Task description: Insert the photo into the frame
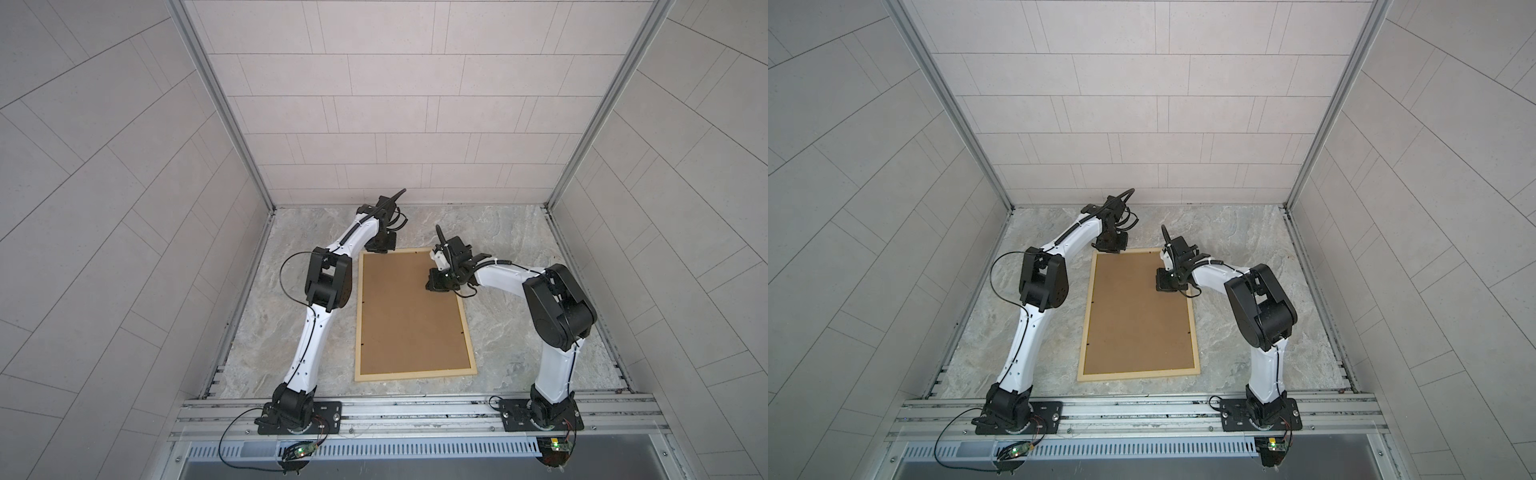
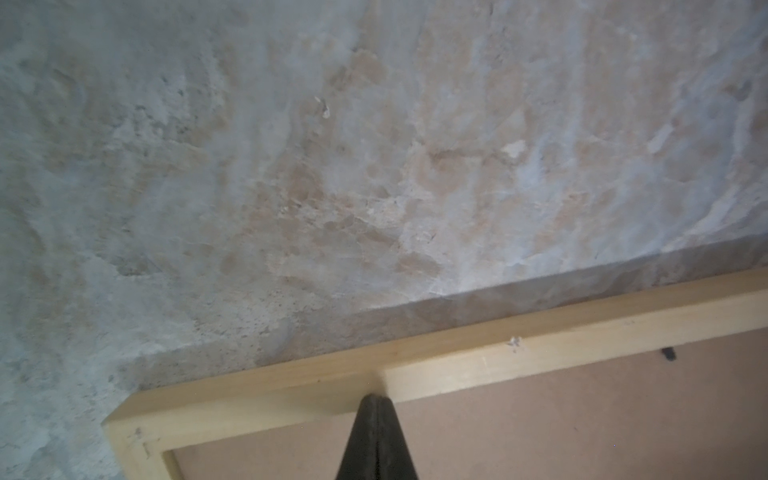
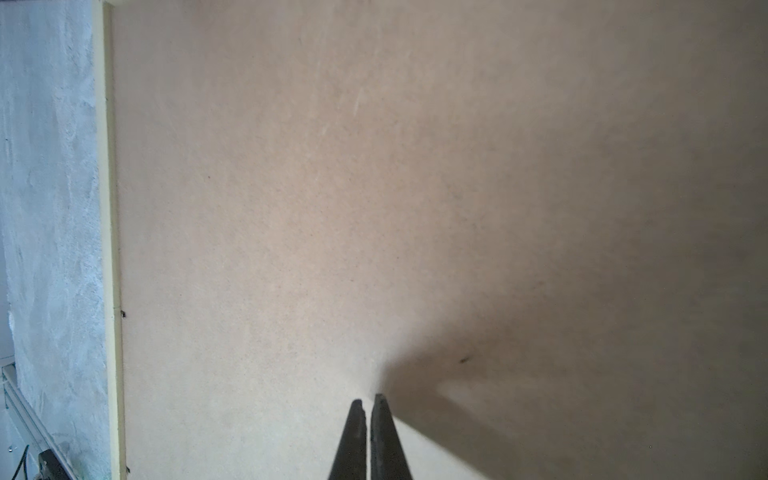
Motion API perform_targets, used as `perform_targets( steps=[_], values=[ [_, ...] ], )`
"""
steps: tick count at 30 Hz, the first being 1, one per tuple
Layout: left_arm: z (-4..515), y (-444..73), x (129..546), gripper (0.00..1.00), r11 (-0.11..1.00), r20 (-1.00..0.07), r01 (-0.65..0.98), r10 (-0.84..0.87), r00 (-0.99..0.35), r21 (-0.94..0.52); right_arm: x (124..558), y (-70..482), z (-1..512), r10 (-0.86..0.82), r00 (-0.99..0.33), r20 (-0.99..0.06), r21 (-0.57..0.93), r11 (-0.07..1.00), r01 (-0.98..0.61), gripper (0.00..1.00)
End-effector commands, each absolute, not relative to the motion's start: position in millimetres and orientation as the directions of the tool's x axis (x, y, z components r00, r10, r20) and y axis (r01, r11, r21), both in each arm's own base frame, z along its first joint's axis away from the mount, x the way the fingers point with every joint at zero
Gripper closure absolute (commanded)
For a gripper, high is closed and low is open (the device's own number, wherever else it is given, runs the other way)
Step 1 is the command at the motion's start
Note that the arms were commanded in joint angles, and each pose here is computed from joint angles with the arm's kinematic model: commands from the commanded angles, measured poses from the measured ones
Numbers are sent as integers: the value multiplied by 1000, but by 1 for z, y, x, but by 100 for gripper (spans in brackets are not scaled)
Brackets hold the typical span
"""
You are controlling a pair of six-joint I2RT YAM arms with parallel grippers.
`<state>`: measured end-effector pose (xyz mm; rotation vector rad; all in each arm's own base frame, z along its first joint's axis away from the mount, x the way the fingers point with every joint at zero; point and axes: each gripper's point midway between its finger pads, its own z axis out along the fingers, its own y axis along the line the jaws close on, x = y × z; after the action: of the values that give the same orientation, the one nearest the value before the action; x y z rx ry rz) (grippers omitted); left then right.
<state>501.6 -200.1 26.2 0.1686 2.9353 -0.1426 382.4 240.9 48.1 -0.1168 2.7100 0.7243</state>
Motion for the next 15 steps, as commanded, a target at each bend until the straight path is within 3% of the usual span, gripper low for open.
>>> perform_targets(
  steps=[1,15],
  values=[
    [-62,-180,401,100,988,261,154,155,-953,-25,382,238,63,24,-934,-356,487,858,-163,100],
    [-61,-180,384,100,982,345,164,185,-920,-88,381,235,67,34,-935,-354,503,850,-159,100]
  ],
)
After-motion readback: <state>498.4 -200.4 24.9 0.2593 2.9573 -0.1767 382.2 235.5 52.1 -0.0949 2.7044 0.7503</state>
